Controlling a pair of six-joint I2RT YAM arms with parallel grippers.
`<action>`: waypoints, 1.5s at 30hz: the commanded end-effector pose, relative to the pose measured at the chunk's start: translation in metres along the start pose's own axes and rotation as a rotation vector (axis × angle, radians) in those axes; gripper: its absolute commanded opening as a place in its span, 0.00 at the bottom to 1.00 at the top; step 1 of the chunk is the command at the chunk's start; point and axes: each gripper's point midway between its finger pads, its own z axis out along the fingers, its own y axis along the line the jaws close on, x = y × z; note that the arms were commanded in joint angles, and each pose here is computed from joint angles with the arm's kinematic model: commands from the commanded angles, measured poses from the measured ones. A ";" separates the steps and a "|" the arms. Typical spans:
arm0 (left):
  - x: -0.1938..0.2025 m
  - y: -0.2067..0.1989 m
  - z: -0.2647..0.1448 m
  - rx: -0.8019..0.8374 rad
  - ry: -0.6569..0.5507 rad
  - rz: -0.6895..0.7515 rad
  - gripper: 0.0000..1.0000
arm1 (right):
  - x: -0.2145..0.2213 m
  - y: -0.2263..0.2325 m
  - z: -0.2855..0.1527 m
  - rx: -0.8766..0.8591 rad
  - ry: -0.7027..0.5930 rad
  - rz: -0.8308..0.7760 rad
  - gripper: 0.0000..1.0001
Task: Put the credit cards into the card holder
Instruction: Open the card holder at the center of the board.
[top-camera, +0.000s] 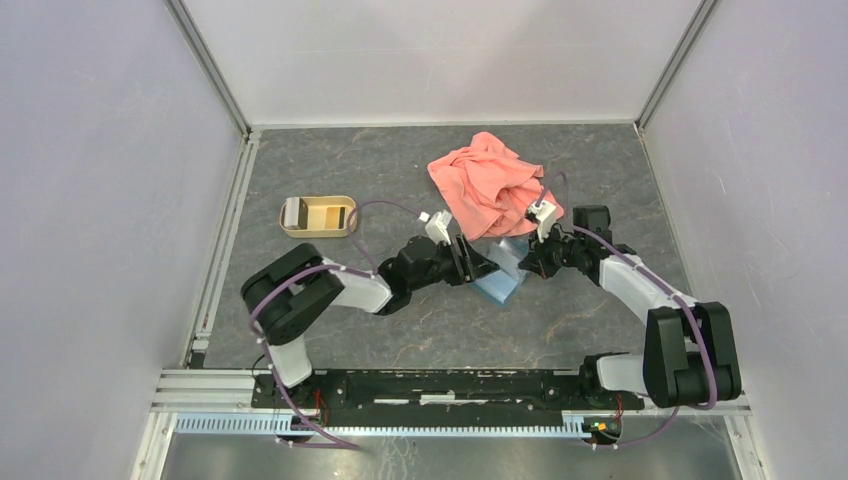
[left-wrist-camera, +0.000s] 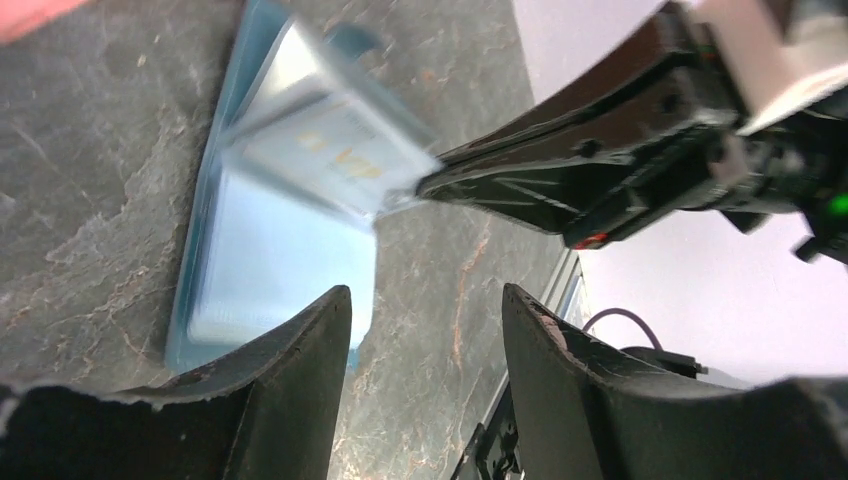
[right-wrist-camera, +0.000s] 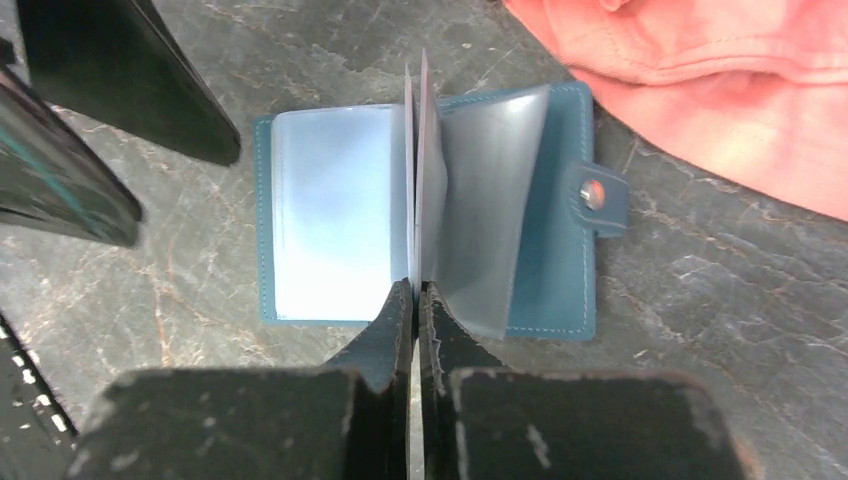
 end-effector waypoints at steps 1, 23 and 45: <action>-0.038 -0.044 -0.019 0.117 -0.149 0.157 0.64 | -0.009 0.019 -0.004 -0.079 -0.061 0.064 0.00; -0.005 0.019 0.061 -0.081 0.041 0.133 0.49 | 0.011 -0.013 -0.001 0.094 -0.020 0.400 0.38; -0.023 0.022 0.051 -0.132 0.043 0.208 0.52 | -0.012 0.031 -0.006 -0.265 -0.071 -0.014 0.17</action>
